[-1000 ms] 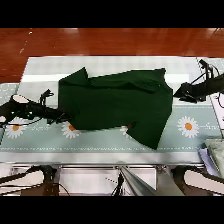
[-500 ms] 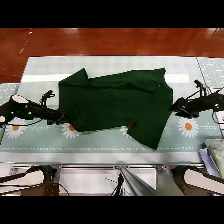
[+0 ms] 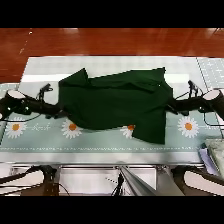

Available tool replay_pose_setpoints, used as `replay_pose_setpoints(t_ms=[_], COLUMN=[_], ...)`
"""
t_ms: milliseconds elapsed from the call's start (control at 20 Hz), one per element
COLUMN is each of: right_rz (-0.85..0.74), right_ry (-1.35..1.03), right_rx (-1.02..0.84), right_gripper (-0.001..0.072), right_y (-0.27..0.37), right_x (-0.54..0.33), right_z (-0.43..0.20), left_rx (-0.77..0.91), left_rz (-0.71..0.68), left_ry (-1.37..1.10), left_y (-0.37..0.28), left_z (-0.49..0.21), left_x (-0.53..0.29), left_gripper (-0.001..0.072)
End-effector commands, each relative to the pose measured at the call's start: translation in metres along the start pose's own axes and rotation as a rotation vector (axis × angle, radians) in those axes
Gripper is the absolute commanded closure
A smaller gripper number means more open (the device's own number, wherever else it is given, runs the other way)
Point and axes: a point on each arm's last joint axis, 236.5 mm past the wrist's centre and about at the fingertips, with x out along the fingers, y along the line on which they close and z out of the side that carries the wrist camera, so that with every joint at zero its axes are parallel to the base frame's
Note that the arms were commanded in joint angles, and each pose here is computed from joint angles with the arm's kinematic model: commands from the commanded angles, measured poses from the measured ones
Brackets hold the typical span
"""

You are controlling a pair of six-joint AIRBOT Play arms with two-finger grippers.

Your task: Fold the shirts.

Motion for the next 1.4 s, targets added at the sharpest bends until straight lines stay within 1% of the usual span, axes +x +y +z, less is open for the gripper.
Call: replay_pose_setpoints(t_ms=[0, 150, 250, 350, 500, 600, 750, 800, 900, 1050, 1150, 1250, 1350], right_rz=[0.057, 0.119, 0.153, 0.186, 0.217, 0.218, 0.157, 0.128, 0.078, 0.035, -0.018, -0.095, -0.181], right_ry=[-0.121, -0.346, -0.575, -0.827, -1.172, -1.319, -1.471, -1.476, -1.411, -1.324, -1.282, -1.143, -0.932], right_rx=[-0.129, -0.350, -0.460, -0.559, -0.676, -0.672, -0.641, -0.632, -0.624, -0.637, -0.615, -0.587, -0.581], right_gripper=[0.0686, 0.0686, 0.0686, 0.0686, 0.0687, 0.0687, 0.0687, 0.0687, 0.0687, 0.0687, 0.0687, 0.0687, 0.0687], right_y=[0.038, 0.107, 0.155, 0.199, 0.247, 0.257, 0.250, 0.244, 0.234, 0.226, 0.213, 0.193, 0.170], right_x=[-0.037, -0.139, -0.230, -0.329, -0.467, -0.531, -0.594, -0.602, -0.598, -0.587, -0.579, -0.549, -0.505], right_z=[0.038, 0.076, 0.088, 0.081, 0.038, 0.004, -0.038, -0.052, -0.072, -0.093, -0.090, -0.079, -0.065], left_rx=[0.130, 0.334, 0.500, 0.679, 0.927, 0.950, 0.923, 0.908, 0.874, 0.799, 0.765, 0.716, 0.634], left_rz=[0.004, 0.017, 0.006, 0.011, 0.052, 0.075, 0.216, 0.259, 0.316, 0.331, 0.361, 0.377, 0.365], left_ry=[-0.127, -0.332, -0.535, -0.749, -1.060, -1.215, -1.357, -1.379, -1.364, -1.222, -1.101, -0.988, -0.866], left_y=[-0.033, -0.102, -0.174, -0.250, -0.345, -0.379, -0.383, -0.379, -0.366, -0.342, -0.323, -0.304, -0.283], left_z=[0.042, 0.078, 0.085, 0.067, 0.004, -0.042, -0.097, -0.114, -0.138, -0.159, -0.162, -0.160, -0.153], left_x=[-0.041, -0.120, -0.196, -0.276, -0.383, -0.433, -0.478, -0.484, -0.481, -0.451, -0.430, -0.410, -0.387], left_gripper=[0.0689, 0.0688, 0.0689, 0.0689, 0.0689, 0.0690, 0.0690, 0.0690, 0.0690, 0.0690, 0.0690, 0.0690, 0.0690])
